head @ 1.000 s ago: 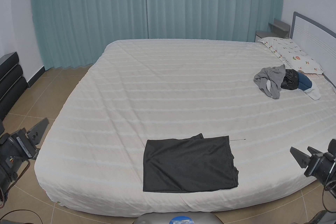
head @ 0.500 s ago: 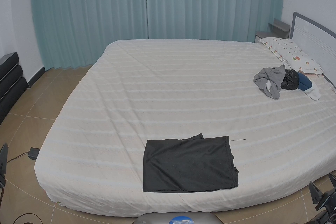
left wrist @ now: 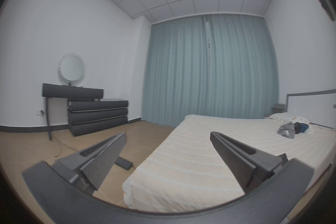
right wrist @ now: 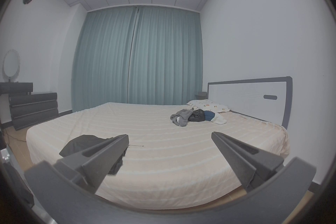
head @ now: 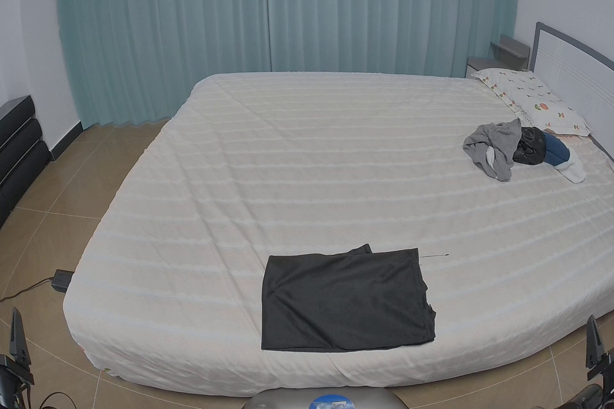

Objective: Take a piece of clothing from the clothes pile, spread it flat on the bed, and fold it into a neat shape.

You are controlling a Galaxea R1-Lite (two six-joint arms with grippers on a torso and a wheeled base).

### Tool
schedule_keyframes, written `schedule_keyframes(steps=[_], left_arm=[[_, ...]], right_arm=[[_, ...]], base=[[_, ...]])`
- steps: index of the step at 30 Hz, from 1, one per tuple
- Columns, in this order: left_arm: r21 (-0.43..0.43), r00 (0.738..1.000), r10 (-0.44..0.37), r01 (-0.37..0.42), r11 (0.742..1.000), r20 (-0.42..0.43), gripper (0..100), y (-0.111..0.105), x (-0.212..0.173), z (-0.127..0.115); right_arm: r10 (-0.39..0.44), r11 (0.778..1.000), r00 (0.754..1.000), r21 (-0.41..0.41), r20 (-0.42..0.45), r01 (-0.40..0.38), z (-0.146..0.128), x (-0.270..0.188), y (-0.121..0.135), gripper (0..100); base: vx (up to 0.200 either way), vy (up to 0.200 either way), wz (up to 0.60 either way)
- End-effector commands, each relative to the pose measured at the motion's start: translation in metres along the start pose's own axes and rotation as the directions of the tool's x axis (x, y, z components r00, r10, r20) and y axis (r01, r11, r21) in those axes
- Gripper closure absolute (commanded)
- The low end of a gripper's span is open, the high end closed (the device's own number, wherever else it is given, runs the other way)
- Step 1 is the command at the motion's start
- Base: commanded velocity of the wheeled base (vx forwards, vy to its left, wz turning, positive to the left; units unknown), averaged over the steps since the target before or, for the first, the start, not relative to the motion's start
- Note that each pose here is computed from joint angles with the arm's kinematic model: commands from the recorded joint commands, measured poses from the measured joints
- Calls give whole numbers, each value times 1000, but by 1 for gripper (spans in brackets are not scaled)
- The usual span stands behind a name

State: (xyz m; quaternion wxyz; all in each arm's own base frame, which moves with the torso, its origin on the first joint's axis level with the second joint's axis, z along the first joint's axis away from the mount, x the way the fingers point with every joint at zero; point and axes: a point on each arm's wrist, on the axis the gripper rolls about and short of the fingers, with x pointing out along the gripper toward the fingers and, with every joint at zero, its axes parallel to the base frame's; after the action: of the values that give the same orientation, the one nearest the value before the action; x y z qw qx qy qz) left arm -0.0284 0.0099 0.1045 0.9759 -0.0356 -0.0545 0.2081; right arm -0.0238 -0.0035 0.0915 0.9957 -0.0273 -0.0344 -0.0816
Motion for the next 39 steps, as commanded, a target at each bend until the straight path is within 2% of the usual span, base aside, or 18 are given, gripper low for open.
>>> schedule_keyframes(steps=[1,3,5,13,15,18,19,21,22,24,26,27,28,31,35,39], left_arm=[[-7,997,-69,69,998,22,0,-2,1,-17],[-3,994,-108,108,994,8,0,-2,1,-18],[10,985,-167,168,986,-53,0,-4,0,-24],[-24,945,-321,320,947,-66,0,-7,0,-24],[-29,932,-356,354,935,-68,0,-8,-1,-24],[-47,888,-455,452,891,-73,0,-10,-2,-24],[-53,871,-486,483,874,-76,0,-10,-3,-23],[-54,864,-498,495,867,-78,0,-11,-3,-23],[-56,852,-517,514,856,-79,0,-11,-3,-24],[-57,846,-526,523,850,-80,0,-11,-3,-24],[-55,856,-511,508,860,-77,0,-11,-3,-23],[-39,864,-496,494,868,-83,0,-11,-3,-23],[-41,870,-484,483,875,-96,0,-10,-3,-23],[-37,867,-484,483,875,-116,0,-10,-4,-23],[-32,854,-506,506,862,-120,0,-10,-4,-24],[-46,860,-496,494,868,-119,0,-10,-4,-24]], right_arm=[[0,999,1000,-34,3,0,-8,0,1,0],[0,999,1000,-43,3,0,-8,0,1,0],[2,998,1000,-63,3,-1,-8,0,1,0],[-45,994,999,-97,-9,44,-9,0,0,0],[-35,991,999,-127,-7,34,-8,0,0,0],[5,991,1000,-134,-3,-5,-9,0,1,0],[33,991,999,-131,-1,-32,-9,0,1,0],[51,990,999,-128,0,-51,-8,0,2,0],[105,990,995,-92,0,-104,-9,0,3,0],[135,990,991,-38,-3,-135,-9,0,4,0],[153,988,988,24,-17,-152,-11,0,4,0],[150,988,986,54,-77,-146,-17,-1,4,0],[137,989,986,64,-96,-131,-17,-1,4,0],[133,990,989,61,-72,-129,-15,-1,4,0],[150,988,986,47,-74,-146,-15,-1,4,0],[148,988,987,60,-67,-144,-16,-1,4,0]], base=[[0,0,0],[0,0,0],[0,0,0],[0,0,0],[0,0,0],[0,0,0],[0,0,0],[0,0,0],[0,0,0],[0,0,0],[0,0,0],[0,0,0],[0,0,0],[0,0,0],[0,0,0],[0,0,0]])
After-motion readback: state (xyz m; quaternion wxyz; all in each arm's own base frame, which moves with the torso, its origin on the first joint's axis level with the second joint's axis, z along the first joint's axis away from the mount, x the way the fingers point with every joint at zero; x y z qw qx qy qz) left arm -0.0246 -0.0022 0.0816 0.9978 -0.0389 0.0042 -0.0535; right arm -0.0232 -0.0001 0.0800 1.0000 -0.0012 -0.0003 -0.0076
